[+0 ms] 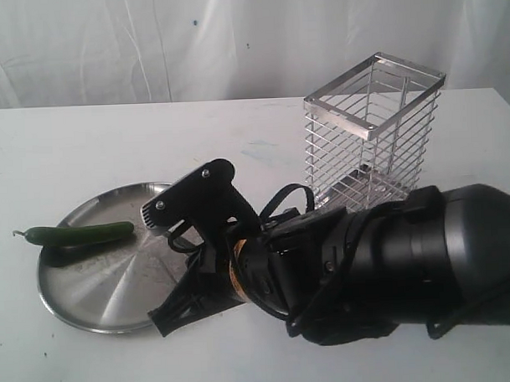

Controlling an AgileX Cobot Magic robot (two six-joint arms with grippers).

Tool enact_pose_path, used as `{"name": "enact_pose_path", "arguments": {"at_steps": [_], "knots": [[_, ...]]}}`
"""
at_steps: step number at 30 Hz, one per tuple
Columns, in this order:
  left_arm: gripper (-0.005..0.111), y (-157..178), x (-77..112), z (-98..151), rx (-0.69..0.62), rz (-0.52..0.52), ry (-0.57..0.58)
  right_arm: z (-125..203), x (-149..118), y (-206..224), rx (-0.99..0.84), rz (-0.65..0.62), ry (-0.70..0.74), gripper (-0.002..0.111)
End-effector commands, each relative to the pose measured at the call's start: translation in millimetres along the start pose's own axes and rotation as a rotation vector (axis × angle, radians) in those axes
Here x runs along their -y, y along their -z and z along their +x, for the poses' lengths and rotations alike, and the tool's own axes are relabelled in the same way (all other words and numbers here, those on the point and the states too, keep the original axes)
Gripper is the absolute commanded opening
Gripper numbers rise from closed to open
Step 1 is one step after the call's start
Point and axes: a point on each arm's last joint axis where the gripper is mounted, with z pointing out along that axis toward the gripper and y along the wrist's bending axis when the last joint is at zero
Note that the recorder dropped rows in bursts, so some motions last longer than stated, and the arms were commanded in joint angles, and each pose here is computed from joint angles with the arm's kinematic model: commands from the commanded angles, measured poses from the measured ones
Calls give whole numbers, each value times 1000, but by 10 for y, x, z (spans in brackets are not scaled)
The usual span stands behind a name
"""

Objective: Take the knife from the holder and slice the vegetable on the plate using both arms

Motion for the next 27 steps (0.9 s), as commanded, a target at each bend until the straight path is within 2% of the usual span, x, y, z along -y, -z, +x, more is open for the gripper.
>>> {"name": "enact_pose_path", "arguments": {"at_steps": [1,17,19,20,22,23,27], "knots": [[0,-3,-2,21,-3,0,8,-62,24,100,30,7,1,0],[0,-3,-2,19,-1,0,27,-223,119,394,112,43,-28,0],[0,-3,7,7,12,11,146,-244,129,437,125,43,-32,0],[0,-1,26,-35,52,42,398,-267,134,482,140,38,-36,0],[0,2,37,-71,79,76,702,-296,139,540,159,28,-43,0],[0,3,36,-75,83,78,733,-305,142,560,165,27,-45,0],[0,7,27,-114,128,84,729,-329,148,611,182,20,-49,0]]}}
